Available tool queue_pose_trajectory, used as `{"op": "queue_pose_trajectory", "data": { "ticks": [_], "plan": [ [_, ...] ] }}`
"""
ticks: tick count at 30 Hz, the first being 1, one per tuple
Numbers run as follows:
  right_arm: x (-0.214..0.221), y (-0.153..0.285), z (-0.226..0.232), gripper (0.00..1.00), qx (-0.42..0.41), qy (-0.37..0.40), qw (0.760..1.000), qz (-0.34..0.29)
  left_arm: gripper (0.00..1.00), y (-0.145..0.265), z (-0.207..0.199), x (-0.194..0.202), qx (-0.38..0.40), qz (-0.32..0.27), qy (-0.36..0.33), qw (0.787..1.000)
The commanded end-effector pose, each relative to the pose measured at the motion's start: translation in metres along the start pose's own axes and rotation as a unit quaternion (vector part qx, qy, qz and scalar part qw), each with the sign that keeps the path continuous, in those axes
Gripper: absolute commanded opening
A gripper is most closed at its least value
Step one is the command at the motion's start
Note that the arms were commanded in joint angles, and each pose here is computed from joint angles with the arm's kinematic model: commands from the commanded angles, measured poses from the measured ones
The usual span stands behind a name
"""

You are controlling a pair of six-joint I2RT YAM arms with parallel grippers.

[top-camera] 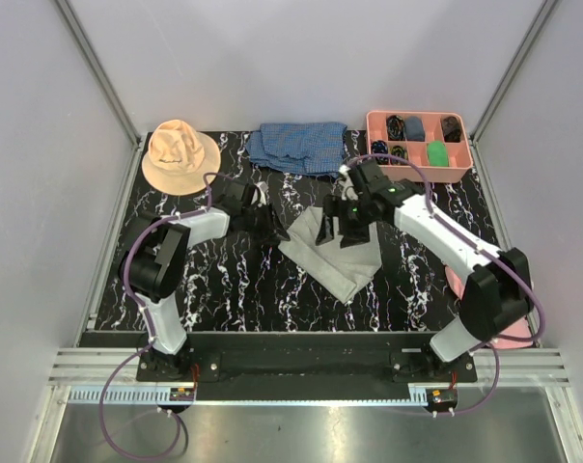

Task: Fold the napkin, place the utensils inside, and roll it up
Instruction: Roll the napkin with the utensil

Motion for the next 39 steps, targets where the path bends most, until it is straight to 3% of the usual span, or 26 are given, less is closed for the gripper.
{"op": "queue_pose_trajectory", "data": {
  "ticks": [1,5,23,31,35,39],
  "plan": [
    [-0.006,-0.032,0.019,0.78,0.021,0.099,0.995,-0.004,0.39,0.0,-0.009,-0.009,0.009,-0.006,-0.013,1.0],
    [-0.001,-0.06,0.023,0.79,0.044,0.14,0.989,-0.001,0.39,0.0,-0.01,-0.011,0.011,-0.006,-0.014,1.0],
    [0.027,-0.123,-0.019,0.79,0.107,0.164,0.981,0.005,0.38,0.002,-0.011,-0.011,0.007,-0.001,-0.017,1.0],
    [0.02,-0.101,-0.016,0.8,0.148,0.161,0.974,-0.058,0.38,0.001,-0.011,-0.012,0.006,0.001,-0.014,1.0],
    [0.013,-0.076,-0.002,0.8,0.132,0.179,0.97,-0.095,0.38,0.001,-0.011,-0.011,0.007,0.004,-0.014,1.0],
    [0.019,-0.07,0.013,0.81,0.089,0.204,0.971,-0.082,0.38,0.002,-0.012,-0.011,0.006,0.002,-0.014,1.0]
  ]
}}
Point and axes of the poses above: each gripper's point midway between its finger pads, its own y axis back along the fingers, its own z axis along the line the jaws close on, x = y × z, the point moved 4 cm from there along y, back along the fingers, and after that the axes turned 3 degrees about -y, right-handed, at the moved point
